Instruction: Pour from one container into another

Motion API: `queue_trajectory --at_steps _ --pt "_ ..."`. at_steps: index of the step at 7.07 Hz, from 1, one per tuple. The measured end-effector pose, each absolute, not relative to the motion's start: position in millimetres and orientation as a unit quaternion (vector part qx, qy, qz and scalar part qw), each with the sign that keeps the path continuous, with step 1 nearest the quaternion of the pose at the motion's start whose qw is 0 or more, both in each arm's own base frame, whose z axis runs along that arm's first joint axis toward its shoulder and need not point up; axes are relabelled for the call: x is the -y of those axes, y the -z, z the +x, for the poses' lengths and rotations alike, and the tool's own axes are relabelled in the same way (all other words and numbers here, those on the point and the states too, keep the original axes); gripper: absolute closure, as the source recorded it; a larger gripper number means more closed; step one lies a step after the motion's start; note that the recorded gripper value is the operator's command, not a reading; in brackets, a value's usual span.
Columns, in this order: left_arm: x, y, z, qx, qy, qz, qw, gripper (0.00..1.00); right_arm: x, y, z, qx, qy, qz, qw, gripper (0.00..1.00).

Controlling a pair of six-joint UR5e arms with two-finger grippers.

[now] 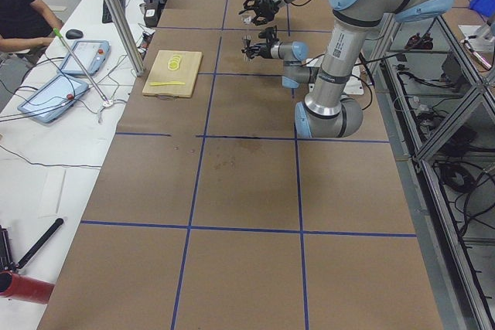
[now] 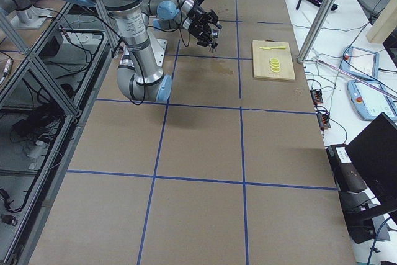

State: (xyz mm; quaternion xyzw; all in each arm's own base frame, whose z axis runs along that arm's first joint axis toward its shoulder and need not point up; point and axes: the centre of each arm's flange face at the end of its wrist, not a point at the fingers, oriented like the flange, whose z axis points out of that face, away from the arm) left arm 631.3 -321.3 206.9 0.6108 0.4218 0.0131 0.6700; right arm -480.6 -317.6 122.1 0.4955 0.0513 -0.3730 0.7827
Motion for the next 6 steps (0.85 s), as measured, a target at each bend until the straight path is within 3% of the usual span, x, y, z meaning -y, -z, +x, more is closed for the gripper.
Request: queue_trajectory --at_steps 3,6 --pt "320.8 -203.2 628.8 -0.425 -0.011 0.611 0.668 1.00 319.7 -118.7 -478.8 -0.035 0.354 0.505 0.787 0.89" --pt "323.0 -196.0 621.6 -0.429 -0.004 0.614 0.663 1.00 323.9 -122.7 -470.8 0.040 0.253 0.526 0.811 0.91"
